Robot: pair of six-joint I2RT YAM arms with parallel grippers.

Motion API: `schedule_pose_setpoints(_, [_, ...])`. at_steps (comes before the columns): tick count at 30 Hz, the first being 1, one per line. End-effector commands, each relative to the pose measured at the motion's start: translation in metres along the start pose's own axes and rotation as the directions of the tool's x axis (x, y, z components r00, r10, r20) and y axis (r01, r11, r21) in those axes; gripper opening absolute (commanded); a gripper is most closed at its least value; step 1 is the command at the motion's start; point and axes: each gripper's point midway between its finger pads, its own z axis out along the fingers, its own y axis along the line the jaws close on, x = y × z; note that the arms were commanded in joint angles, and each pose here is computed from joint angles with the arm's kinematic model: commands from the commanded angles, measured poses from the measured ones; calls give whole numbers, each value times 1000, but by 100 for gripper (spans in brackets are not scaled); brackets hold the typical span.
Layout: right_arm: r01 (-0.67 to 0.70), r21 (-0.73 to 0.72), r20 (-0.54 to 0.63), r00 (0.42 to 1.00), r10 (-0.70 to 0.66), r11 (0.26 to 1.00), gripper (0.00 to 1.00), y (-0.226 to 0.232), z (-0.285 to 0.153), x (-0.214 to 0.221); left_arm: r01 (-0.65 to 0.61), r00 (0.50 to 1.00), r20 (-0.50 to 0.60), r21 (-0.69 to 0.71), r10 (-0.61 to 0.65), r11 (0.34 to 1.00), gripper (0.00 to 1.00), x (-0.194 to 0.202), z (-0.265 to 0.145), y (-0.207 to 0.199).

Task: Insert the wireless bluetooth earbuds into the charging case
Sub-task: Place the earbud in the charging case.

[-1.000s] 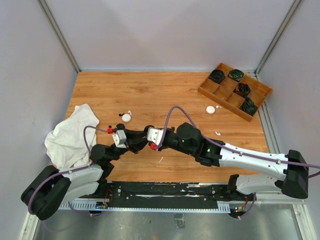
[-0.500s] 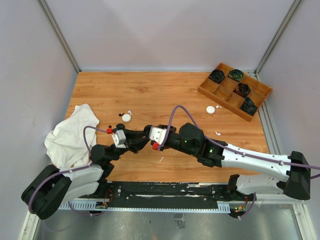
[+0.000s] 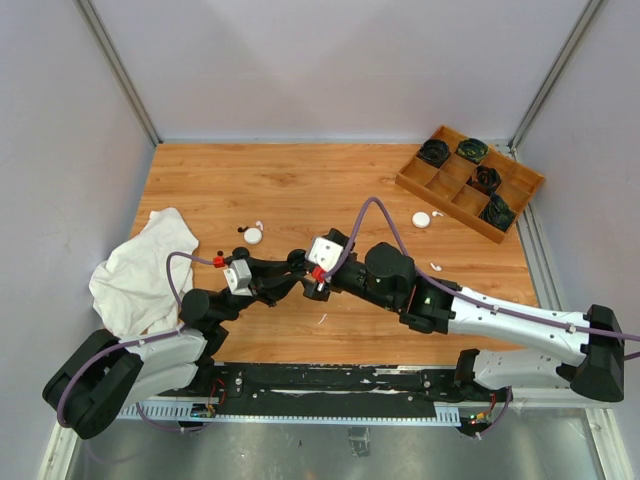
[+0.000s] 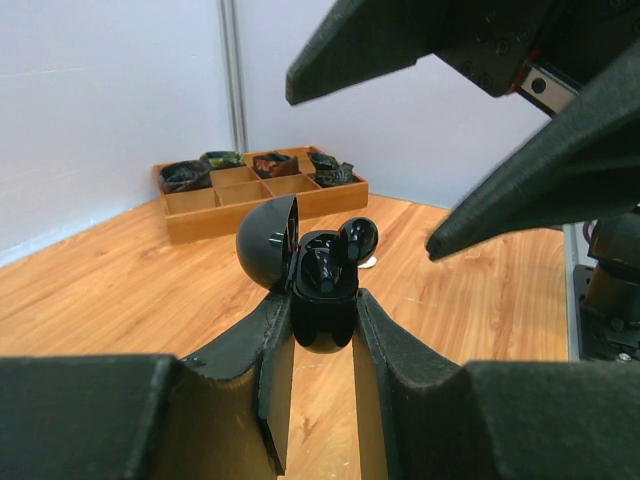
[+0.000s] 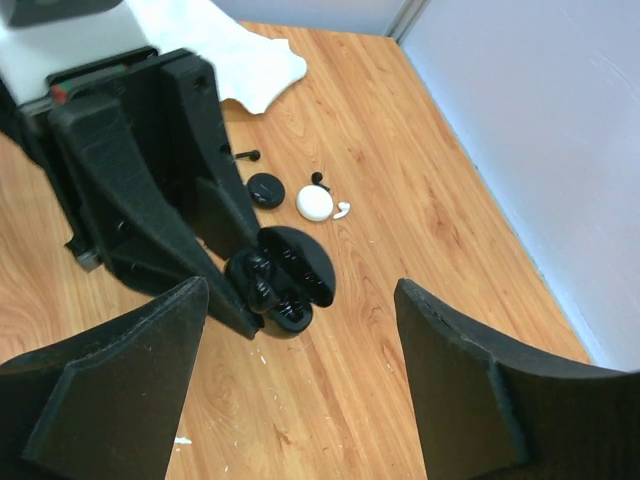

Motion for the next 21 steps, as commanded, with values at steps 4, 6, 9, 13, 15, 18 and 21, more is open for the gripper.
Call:
schedule_pose_setpoints(4, [-193,167,37,981,189,967,81,-26,11,-22,-29,999,33,-20,30,999,0,-8,0,4])
schedule_pose_setpoints(6, [-218,191,39,976,215,957,83,-30,14,-24,-31,999,31,-22,32,999,0,-8,0,5])
schedule_pose_setpoints(9, [-235,225,19,971,237,945,84,-34,17,-20,-32,999,31,-23,33,999,0,-8,0,5])
schedule_pose_setpoints(13, [-229,260,-15,970,241,938,84,-37,17,-11,-33,999,32,-24,34,999,0,-8,0,5])
schedule_pose_setpoints(15, [-224,264,-26,971,239,938,84,-37,16,-8,-33,999,32,-24,34,999,0,-8,0,5])
schedule_pose_setpoints(18, [-211,265,-47,972,231,941,85,-37,13,-3,-32,999,30,-24,33,999,0,-8,0,5])
schedule_pose_setpoints(21, [-199,255,-69,972,223,946,85,-34,10,1,-32,999,30,-28,32,999,0,-8,0,6])
